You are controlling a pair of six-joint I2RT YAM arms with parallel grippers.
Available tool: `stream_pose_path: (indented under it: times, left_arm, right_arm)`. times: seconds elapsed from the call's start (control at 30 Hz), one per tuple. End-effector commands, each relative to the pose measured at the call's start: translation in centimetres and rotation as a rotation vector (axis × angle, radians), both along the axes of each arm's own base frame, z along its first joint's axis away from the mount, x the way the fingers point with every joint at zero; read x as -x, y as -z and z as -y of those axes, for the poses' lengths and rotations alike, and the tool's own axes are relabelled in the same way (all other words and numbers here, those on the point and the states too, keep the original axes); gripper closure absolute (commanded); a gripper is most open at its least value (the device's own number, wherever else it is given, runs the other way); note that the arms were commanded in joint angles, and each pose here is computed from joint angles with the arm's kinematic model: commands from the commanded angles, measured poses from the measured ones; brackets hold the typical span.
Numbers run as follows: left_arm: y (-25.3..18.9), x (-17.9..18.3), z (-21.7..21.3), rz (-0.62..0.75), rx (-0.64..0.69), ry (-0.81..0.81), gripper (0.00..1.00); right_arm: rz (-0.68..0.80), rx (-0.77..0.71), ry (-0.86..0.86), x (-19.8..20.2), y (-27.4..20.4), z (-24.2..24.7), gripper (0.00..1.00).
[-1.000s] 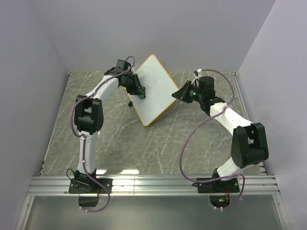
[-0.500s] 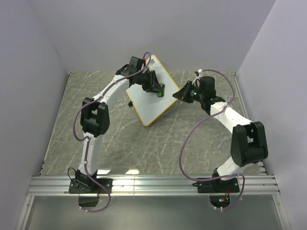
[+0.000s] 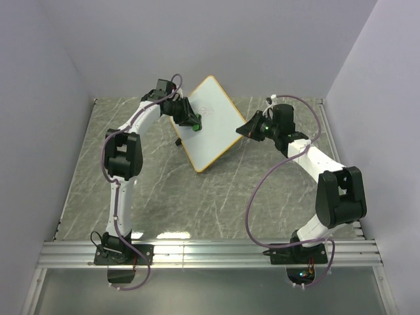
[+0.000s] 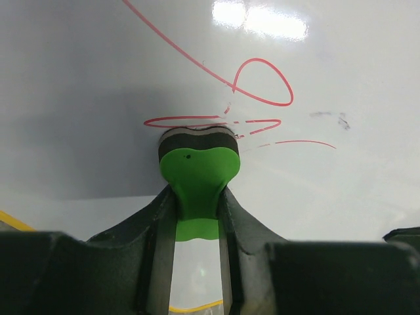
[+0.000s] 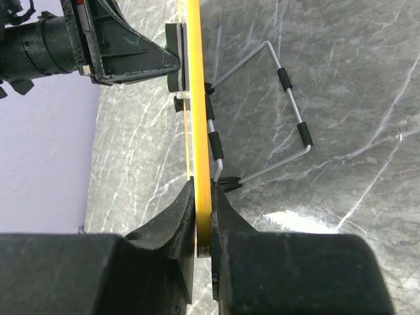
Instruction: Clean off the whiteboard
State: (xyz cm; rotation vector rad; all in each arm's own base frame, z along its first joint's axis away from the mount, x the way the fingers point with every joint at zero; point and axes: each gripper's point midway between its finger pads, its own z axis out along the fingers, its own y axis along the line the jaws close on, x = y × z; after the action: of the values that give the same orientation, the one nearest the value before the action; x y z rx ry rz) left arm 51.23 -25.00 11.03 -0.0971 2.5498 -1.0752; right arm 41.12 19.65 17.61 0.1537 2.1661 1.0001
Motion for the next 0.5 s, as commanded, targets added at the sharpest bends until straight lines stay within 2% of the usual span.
stream_pose_path:
  times: [0.0,0.1,0.3,0.47]
  left_arm:
    - [7.9,0.7,0.4,-0.068,-0.169,0.002,1.00]
    - [8.5,-0.1,-0.8,-0.053,-0.206,-0.025,1.00]
    - [10.8,-2.0,-6.1,-0.086,-0.213,-0.151,1.00]
    - [11.3,-4.0,-7.1,-0.058,-0.202,-0.178,1.00]
  right_arm:
    - [-0.121,0.199,-0.078,3.2,5.4,1.1,1.00]
    - [-0.128,0.204,-0.085,3.6,5.6,1.1,1.00]
    - [-0.120,0.230,-0.088,4.0,5.2,1.6,1.00]
    - [-0.134,0.241,-0.098,4.8,5.6,1.9,1.00]
